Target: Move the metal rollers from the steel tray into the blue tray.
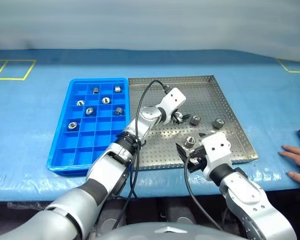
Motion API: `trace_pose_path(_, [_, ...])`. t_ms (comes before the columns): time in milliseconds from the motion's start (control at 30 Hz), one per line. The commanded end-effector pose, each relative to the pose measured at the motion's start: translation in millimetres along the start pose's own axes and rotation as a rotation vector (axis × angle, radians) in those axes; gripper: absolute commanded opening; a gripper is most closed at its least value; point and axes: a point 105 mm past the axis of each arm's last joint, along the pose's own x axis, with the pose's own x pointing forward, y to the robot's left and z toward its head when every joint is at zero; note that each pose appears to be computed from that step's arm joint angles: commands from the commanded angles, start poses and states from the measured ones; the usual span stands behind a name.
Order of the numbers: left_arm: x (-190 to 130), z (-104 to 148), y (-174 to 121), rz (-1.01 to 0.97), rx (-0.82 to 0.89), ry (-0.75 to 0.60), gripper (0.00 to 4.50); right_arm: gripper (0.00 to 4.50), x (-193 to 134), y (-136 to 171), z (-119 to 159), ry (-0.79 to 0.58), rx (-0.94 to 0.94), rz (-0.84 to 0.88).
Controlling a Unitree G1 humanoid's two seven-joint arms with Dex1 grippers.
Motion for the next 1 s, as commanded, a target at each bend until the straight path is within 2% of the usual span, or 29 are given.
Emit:
trace_pose_path(33, [11,25,-13,-0.006,0.035,-0.069,4.48,4.50,-6,-1,14,-0.061,-0.016,-0.023])
trace_pose_path(333, [16,21,-32,-0.089,-0.059,-0.106,4.48,4.50,-1,1,19,-0.082,-0.034,-0.003])
trace_pose_path(600, [17,27,-43,-0.140,-0.070,-0.157,4.48,4.50,0,0,21,-0.085,-0.042,0.005])
trace_pose_path(733, [18,25,-46,-0.152,-0.056,-0.142,4.48,4.50,0,0,21,-0.086,-0.042,-0.003])
trace_pose_path(833, [18,22,-49,-0.161,-0.044,-0.131,3.96,4.50,-1,-1,21,-0.086,-0.041,-0.008])
trace_pose_path(933, [19,20,-52,-0.174,-0.035,-0.124,2.96,4.50,-2,-1,21,-0.087,-0.040,-0.012])
trace_pose_path(1000, [20,19,-54,-0.180,-0.034,-0.121,2.96,4.50,-1,-1,21,-0.087,-0.040,-0.016])
